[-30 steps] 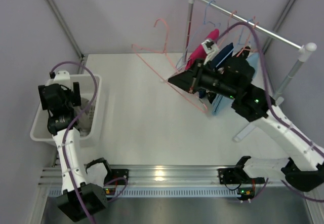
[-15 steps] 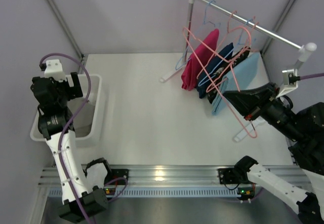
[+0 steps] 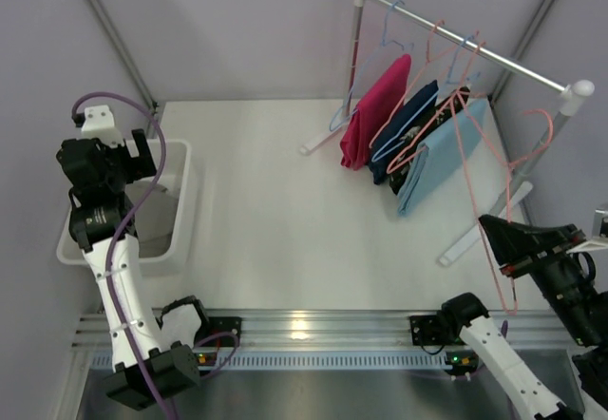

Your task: Remove the trousers from the hanger

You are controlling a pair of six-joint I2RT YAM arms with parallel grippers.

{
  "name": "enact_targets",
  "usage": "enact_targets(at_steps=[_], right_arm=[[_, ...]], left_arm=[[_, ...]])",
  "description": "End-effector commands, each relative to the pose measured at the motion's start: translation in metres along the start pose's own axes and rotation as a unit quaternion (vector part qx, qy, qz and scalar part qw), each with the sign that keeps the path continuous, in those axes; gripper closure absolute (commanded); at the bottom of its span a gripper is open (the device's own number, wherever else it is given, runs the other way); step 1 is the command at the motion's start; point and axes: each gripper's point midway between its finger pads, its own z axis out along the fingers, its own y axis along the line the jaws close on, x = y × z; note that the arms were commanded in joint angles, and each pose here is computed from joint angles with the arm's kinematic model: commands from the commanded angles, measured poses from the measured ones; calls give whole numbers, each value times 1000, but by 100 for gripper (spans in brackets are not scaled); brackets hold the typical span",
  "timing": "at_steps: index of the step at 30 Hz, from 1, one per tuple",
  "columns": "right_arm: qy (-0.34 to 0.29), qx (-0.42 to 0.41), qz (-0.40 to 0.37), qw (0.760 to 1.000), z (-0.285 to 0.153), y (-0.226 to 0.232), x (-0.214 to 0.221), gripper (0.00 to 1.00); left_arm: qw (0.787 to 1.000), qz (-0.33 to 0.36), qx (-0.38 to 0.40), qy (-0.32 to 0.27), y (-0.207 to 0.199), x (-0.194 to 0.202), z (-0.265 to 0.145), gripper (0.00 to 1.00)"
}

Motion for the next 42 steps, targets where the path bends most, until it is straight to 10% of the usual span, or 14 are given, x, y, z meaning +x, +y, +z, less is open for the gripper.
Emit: enact_targets(at_steps=[1, 22, 42], right_arm=[[-16, 108, -24, 994, -22, -39, 5, 100], [-17, 341, 17, 940, 54, -114, -17, 100], [-49, 370, 27, 928, 111, -130, -52, 100]], left_arm=[[999, -17, 5, -37, 0, -27, 0, 1], [998, -20, 19, -57, -8, -37, -28, 1], [996, -40, 64, -51, -26, -31, -29, 1]])
